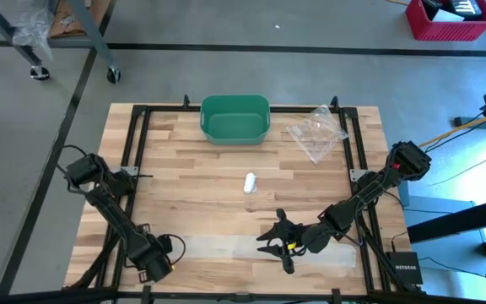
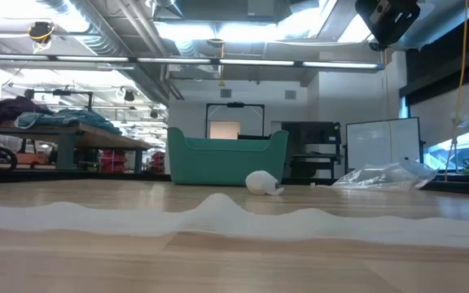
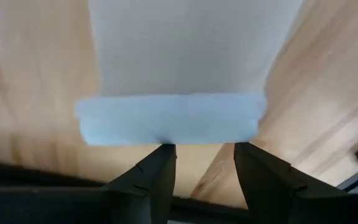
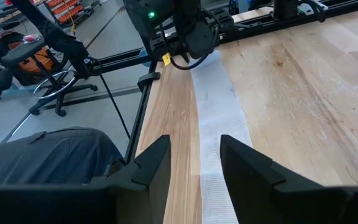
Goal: Roll bandage
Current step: Roll the bottom white bandage
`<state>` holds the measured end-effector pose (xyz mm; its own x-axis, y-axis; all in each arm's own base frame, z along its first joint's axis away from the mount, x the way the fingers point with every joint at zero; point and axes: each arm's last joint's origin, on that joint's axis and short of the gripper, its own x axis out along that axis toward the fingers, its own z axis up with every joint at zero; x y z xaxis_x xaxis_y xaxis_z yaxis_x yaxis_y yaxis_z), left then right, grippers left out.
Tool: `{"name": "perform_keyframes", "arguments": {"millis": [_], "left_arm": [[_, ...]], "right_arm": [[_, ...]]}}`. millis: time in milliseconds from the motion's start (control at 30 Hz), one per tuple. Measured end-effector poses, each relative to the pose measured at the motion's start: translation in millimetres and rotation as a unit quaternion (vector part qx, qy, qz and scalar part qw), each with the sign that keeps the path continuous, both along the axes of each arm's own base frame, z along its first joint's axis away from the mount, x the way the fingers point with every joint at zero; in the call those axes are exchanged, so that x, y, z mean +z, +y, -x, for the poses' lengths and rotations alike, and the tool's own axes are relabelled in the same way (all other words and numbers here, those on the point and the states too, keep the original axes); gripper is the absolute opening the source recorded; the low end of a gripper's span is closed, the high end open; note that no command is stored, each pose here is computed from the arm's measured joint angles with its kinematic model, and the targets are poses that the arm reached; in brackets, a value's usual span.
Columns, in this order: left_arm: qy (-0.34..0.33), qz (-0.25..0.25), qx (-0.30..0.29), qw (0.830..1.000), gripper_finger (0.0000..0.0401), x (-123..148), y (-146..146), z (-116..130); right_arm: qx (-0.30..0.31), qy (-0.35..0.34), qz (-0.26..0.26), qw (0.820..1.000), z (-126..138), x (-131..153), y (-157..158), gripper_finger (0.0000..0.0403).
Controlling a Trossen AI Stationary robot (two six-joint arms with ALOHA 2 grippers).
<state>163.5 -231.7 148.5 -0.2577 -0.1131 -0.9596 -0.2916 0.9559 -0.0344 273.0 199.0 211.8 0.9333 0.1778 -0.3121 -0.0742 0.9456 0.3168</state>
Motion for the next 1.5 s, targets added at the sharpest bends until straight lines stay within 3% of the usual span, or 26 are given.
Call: {"name": "perform_keyframes", "arguments": {"millis": [200, 367, 433, 567, 700, 967, 1400, 1500], "left_arm": [[-0.004, 0.03, 0.009, 0.999, 0.0155, 2.8, -0.3, -10.2], [0.004, 0.021, 0.009, 1.0, 0.0155, 32.9, -10.4, -4.6], [-0.04, -0.002, 0.031, 0.999, 0.0155, 46.6, -13.5, -0.9], [-0.121, -0.059, 0.13, 0.982, 0.0155, 55.3, -17.5, 9.9], [-0.143, -0.077, 0.21, 0.964, 0.0155, 49.9, -25.3, 24.0], [-0.221, -0.098, 0.307, 0.92, 0.0155, 24.1, -26.5, 48.9], [-0.262, -0.088, 0.331, 0.902, 0.0155, 0.4, -17.5, 54.4], [-0.293, -0.095, 0.336, 0.89, 0.0155, -2.4, -14.0, 54.0]], "right_arm": [[0.0, 0.0, 0.0, 1.0, 0.0, 0.0, 0.1, 0.0142], [0.0, 0.0, 0.0, 1.0, 0.1, -0.1, 0.1, 0.0142], [0.0, 0.0, 0.0, 1.0, 0.1, -0.1, 0.1, 0.0142], [0.005, 0.001, -0.001, 1.0, 0.2, -0.1, 0.4, 0.0142], [0.005, 0.002, -0.005, 1.0, 0.2, -0.1, 0.4, 0.0142], [0.007, 0.002, -0.006, 1.0, 0.2, -0.1, 0.6, 0.0142], [0.007, 0.003, -0.006, 1.0, 0.2, -0.2, 0.6, 0.0142], [0.007, 0.003, -0.006, 1.0, 0.1, -0.2, 0.5, 0.0142]]}}
